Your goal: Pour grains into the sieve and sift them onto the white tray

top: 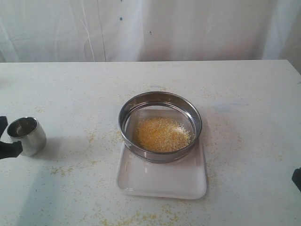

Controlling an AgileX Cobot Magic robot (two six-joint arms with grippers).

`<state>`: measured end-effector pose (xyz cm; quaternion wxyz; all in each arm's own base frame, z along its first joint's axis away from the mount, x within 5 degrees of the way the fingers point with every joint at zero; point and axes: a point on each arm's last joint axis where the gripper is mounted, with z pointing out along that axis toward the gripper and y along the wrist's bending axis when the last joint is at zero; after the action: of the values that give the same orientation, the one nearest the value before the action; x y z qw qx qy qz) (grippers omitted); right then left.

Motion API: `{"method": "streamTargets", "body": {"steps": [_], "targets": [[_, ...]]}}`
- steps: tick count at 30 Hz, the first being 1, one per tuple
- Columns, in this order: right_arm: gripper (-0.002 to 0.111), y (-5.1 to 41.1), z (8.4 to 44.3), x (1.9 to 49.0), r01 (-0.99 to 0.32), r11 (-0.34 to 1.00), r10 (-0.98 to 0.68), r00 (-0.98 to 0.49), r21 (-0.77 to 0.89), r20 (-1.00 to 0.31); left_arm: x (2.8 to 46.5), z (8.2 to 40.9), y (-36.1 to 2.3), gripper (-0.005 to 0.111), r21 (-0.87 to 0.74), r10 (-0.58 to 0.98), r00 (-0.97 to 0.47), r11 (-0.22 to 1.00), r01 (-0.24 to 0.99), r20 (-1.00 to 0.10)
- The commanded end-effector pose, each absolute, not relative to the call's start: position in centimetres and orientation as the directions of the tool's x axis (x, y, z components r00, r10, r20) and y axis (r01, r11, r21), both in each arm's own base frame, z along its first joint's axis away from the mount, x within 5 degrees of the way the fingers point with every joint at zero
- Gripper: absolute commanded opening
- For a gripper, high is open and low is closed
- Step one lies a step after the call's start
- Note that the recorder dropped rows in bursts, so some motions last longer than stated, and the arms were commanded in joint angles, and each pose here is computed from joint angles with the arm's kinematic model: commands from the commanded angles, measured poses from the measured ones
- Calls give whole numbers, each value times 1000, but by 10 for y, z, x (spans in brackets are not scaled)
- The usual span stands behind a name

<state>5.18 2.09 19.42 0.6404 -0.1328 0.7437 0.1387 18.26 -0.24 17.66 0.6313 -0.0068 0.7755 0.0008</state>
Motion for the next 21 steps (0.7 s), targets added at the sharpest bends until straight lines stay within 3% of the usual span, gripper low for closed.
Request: {"method": "streamTargets", "body": {"steps": [1,5,21], "targets": [[0,21,193,52,-372,928,-17,-139,36,-990,160,182,-5,1,-69,-65,-158,997,18,-985],[0,21,193,52,-372,928,-17,-139,36,-990,142,185,-9,1,-142,-134,-119,988,61,-984],[0,21,193,52,-372,928,-17,-139,36,-990,121,196,-11,1,-96,-89,-72,991,99,-993]]}}
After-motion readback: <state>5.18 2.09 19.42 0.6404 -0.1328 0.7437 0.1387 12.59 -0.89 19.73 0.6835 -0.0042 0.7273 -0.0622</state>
